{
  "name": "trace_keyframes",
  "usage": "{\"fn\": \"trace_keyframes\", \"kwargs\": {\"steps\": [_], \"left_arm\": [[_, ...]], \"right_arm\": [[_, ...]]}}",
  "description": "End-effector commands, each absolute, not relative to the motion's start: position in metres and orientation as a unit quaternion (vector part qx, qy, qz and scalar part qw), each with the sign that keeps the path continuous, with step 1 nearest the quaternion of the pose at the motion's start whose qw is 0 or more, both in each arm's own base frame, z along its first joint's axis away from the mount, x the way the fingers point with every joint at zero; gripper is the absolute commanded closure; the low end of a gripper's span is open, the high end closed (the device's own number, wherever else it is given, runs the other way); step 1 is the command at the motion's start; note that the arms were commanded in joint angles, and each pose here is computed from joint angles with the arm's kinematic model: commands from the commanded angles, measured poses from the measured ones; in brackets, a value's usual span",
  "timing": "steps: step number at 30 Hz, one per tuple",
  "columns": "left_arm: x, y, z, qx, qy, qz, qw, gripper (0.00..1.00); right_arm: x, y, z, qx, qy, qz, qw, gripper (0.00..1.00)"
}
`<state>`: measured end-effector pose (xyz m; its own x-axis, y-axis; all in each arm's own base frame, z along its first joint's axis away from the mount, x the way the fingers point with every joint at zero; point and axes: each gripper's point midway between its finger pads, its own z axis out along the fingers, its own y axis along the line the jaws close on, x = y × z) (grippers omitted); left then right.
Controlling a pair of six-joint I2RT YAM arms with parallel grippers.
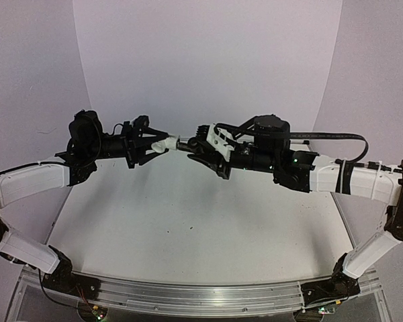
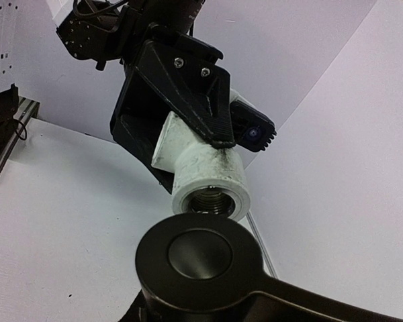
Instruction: Install the water faucets
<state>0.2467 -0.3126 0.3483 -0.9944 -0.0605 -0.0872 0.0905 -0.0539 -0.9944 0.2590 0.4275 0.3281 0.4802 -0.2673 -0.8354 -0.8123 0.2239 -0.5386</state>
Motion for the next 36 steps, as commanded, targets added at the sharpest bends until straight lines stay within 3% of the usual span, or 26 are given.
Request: {"fn": "trace_keyframes", "kwargs": {"steps": [1, 36], "left_arm": [[0.233, -0.309, 0.372, 0.052, 0.664, -0.742, 0.076, 1.00], [0.211, -0.314, 0.369, 0.128, 0.658, -0.735, 0.100, 1.00]], "right_arm": [[0.252, 0.429, 0.403, -0.537, 0.398, 0.233, 0.706, 1.00], [0.243, 0.453, 0.401, -0.515, 0.401, 0.358, 0.668, 1.00]]}}
